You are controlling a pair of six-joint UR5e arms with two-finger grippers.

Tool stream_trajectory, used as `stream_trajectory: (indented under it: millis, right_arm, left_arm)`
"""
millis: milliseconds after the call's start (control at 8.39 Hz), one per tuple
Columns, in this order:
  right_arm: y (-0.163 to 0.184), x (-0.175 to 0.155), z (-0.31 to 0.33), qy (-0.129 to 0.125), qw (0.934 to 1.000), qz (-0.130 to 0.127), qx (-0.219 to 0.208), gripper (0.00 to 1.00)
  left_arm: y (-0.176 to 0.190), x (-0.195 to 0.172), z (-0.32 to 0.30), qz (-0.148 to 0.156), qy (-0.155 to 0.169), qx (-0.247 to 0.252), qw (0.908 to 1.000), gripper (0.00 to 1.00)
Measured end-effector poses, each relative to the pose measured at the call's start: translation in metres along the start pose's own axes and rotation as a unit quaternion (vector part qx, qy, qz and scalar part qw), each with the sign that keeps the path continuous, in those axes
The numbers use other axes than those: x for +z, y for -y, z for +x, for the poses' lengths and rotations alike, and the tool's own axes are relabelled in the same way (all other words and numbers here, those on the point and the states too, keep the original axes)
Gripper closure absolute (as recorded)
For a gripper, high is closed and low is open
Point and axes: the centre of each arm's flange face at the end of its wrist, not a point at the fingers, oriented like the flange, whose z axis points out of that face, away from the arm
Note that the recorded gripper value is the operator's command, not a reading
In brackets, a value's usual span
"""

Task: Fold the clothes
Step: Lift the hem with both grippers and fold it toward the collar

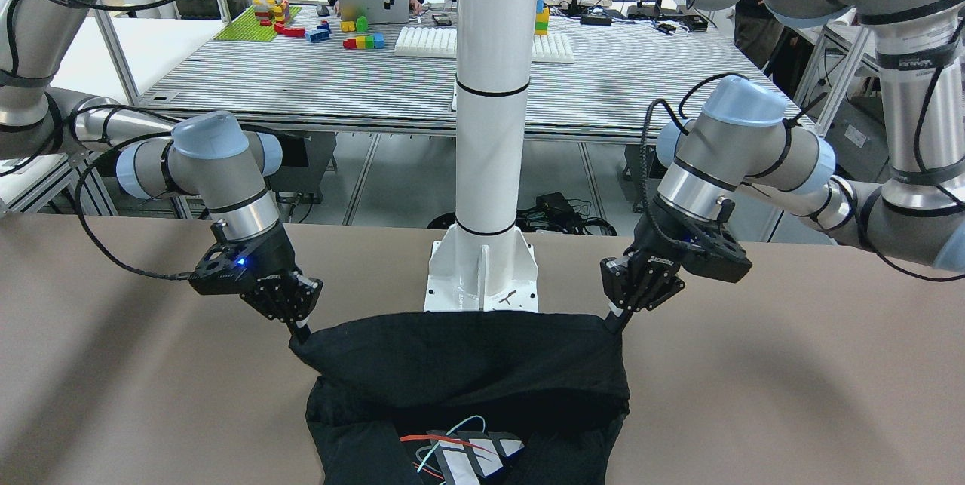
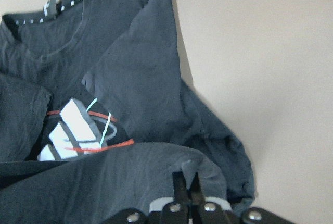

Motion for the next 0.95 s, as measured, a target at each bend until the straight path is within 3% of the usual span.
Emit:
stream_trajectory:
  millis: [357, 715, 834, 953]
  right_arm:
    - [0.06, 0.017, 0.006, -0.022, 0.9985, 0.049, 0.015, 1.0]
    - [0.092, 0.065, -0.007, -0.044, 0.9971, 0.059, 0.018, 1.0]
    - [0.101, 0.085, -0.007, -0.057, 0.9966, 0.059, 0.01, 0.9]
    - [0.108, 0.102, -0.002, -0.071, 0.9958, 0.057, -0.004, 0.44]
  left_arm:
    - [0.067, 0.022, 0.004, 0.059, 0.03, -0.024, 0.9975, 1.0]
    - [0.123, 0.102, 0.017, 0.1, 0.084, -0.008, 0.9914, 1.0]
    - [0.139, 0.132, 0.015, 0.107, 0.096, 0.001, 0.9896, 1.0]
    - [0.153, 0.162, 0.009, 0.11, 0.104, 0.007, 0.9884, 0.97]
